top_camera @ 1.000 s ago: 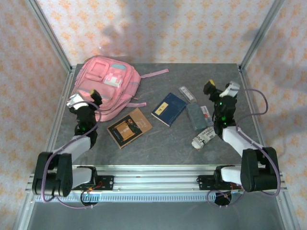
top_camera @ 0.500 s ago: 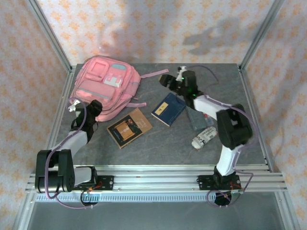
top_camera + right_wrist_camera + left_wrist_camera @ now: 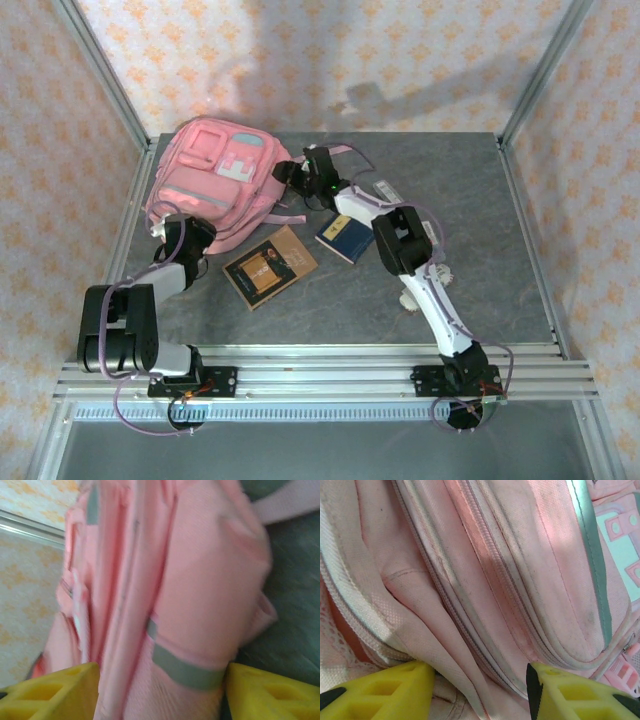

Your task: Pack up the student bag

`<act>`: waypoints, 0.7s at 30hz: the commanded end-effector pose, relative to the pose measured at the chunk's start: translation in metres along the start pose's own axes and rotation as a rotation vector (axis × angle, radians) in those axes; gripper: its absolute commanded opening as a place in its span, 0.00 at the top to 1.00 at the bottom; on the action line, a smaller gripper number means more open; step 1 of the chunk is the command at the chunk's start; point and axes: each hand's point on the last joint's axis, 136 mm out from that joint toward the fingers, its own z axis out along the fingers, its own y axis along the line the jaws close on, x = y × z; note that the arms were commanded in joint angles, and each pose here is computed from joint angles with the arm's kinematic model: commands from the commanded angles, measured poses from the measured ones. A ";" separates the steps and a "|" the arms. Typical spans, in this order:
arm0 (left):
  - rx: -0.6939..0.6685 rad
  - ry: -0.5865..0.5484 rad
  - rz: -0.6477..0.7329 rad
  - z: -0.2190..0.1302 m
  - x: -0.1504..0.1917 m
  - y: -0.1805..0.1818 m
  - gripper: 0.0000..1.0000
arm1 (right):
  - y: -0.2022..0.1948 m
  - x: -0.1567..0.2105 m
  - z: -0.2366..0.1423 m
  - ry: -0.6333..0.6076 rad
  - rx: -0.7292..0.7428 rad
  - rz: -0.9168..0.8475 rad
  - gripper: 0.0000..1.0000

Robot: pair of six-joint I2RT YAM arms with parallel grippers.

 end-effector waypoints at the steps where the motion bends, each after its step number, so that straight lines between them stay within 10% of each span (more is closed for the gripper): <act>1: -0.006 0.106 -0.013 0.007 0.023 0.006 0.51 | -0.015 0.023 0.019 0.062 0.019 0.085 0.48; 6: -0.019 0.132 0.007 0.010 0.029 0.007 0.63 | 0.000 0.008 0.011 0.041 -0.020 0.071 1.00; 21: -0.029 0.207 0.236 0.057 0.034 -0.081 0.79 | 0.109 -0.078 -0.204 -0.283 -0.136 0.052 1.00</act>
